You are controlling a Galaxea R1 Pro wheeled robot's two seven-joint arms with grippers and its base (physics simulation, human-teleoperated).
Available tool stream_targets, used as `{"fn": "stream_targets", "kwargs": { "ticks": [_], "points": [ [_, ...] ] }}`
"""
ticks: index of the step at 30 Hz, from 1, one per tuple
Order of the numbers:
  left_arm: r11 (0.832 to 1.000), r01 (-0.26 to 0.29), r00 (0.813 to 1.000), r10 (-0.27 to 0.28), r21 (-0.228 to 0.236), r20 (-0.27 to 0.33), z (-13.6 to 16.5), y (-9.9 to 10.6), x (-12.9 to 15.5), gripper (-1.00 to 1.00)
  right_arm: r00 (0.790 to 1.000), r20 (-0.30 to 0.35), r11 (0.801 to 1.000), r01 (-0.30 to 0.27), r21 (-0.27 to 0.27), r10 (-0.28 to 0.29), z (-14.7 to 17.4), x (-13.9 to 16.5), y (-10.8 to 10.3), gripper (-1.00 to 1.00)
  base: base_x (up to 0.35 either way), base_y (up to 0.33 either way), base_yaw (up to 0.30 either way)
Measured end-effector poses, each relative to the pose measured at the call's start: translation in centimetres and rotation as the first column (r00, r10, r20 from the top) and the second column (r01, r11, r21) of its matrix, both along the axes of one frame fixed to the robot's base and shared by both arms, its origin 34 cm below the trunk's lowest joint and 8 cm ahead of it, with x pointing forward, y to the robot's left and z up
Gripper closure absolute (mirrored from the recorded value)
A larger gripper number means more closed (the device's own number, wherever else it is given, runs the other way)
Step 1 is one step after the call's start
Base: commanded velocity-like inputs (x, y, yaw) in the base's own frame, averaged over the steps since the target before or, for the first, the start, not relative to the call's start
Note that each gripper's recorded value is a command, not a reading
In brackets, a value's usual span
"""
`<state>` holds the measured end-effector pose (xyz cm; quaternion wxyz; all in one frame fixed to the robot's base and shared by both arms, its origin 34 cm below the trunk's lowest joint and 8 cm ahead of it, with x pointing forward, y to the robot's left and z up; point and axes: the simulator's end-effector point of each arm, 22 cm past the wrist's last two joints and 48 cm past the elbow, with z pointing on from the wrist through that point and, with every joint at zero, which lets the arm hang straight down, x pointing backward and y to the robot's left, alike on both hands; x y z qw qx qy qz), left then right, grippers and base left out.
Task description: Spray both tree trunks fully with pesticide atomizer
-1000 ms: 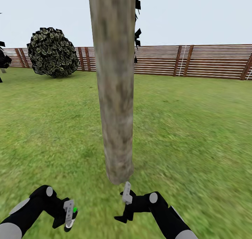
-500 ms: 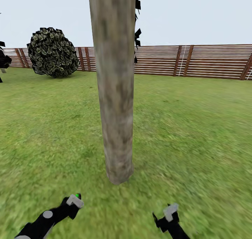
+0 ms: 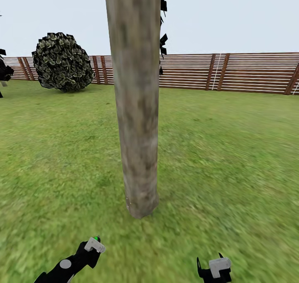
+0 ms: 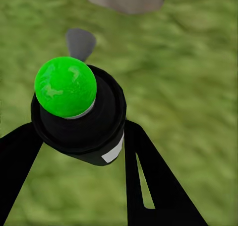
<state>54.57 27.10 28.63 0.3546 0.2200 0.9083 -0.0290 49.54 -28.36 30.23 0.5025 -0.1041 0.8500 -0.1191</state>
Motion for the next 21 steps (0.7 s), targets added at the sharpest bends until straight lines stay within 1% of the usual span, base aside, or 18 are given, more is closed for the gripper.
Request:
{"fn": "stream_targets", "kwargs": {
  "ticks": [4,7,9,10,11,12,14,15,16,17,18,19,20,21],
  "points": [
    [1.0,-0.016,1.0,0.016,-0.001,0.005,0.1,0.1,0.2,1.0,1.0,0.0,1.0,0.003,0.0,-0.003,0.0,0.0,-0.1,-1.0,0.0,0.0,0.0],
    [0.998,-0.057,0.998,0.057,-0.021,0.016,0.4,0.4,0.6,1.0,1.0,0.001,1.0,0.009,0.001,-0.009,0.0,0.0,-0.2,-1.0,0.0,0.0,0.0],
    [0.994,-0.094,0.995,0.095,-0.046,0.02,0.6,0.5,0.9,1.0,1.0,0.002,1.0,0.014,0.001,-0.014,0.1,0.0,-0.3,-1.0,0.0,0.0,0.0],
    [0.987,-0.143,0.989,0.145,-0.078,0.021,0.8,0.7,1.2,1.0,1.0,0.004,1.0,0.023,0.002,-0.023,0.1,0.0,-0.5,-1.0,0.0,0.0,0.0],
    [0.982,-0.167,0.985,0.17,-0.09,0.019,0.8,0.8,1.3,1.0,0.999,0.005,0.999,0.039,0.006,-0.039,0.1,0.0,-0.8,-1.0,0.0,0.0,0.0],
    [0.979,-0.183,0.982,0.186,-0.092,0.02,0.9,1.0,1.4,1.0,0.998,0.006,0.998,0.055,0.008,-0.055,0.1,-0.1,-1.2,-1.0,0.0,0.0,0.0],
    [0.973,-0.22,0.975,0.222,-0.076,0.028,0.9,1.7,1.6,1.0,0.994,0.007,0.994,0.106,0.018,-0.106,0.1,-0.2,-2.4,-1.0,0.0,0.0,0.0],
    [0.964,-0.262,0.964,0.263,-0.047,0.039,0.9,2.5,1.9,1.0,0.986,0.007,0.986,0.165,0.033,-0.165,0.1,-0.5,-3.7,-1.0,0.0,0.0,0.0],
    [0.958,-0.286,0.958,0.286,-0.023,0.029,0.7,2.5,1.9,1.0,0.981,0.004,0.98,0.194,0.042,-0.194,0.0,-0.7,-4.3,-1.0,0.0,0.0,0.0],
    [0.955,-0.296,0.955,0.296,-0.006,0.004,0.3,2.4,1.7,1.0,0.979,0.003,0.978,0.204,0.046,-0.204,0.0,-0.7,-4.4,-1.0,0.0,0.0,0.0],
    [0.953,-0.303,0.952,0.303,0.012,-0.035,-0.2,2.1,1.1,1.0,0.977,0.003,0.976,0.211,0.05,-0.211,0.0,-0.8,-4.5,-1.0,0.0,0.0,0.0],
    [0.95,-0.309,0.947,0.311,0.033,-0.085,-0.9,1.8,0.3,1.0,0.977,0.001,0.975,0.215,0.052,-0.215,-0.1,-0.8,-4.5,-1.0,0.0,0.0,0.0],
    [0.947,-0.315,0.934,0.321,0.062,-0.159,-1.7,1.4,-0.7,1.0,0.976,0.0,0.974,0.218,0.056,-0.218,-0.1,-0.9,-4.4,-1.0,0.0,0.0,0.0],
    [0.945,-0.318,0.928,0.326,0.073,-0.179,-1.4,1.4,-0.4,1.0,0.976,-0.001,0.974,0.219,0.057,-0.219,-0.1,-0.9,-4.4,-1.0,0.0,0.0,0.0]
  ]
}}
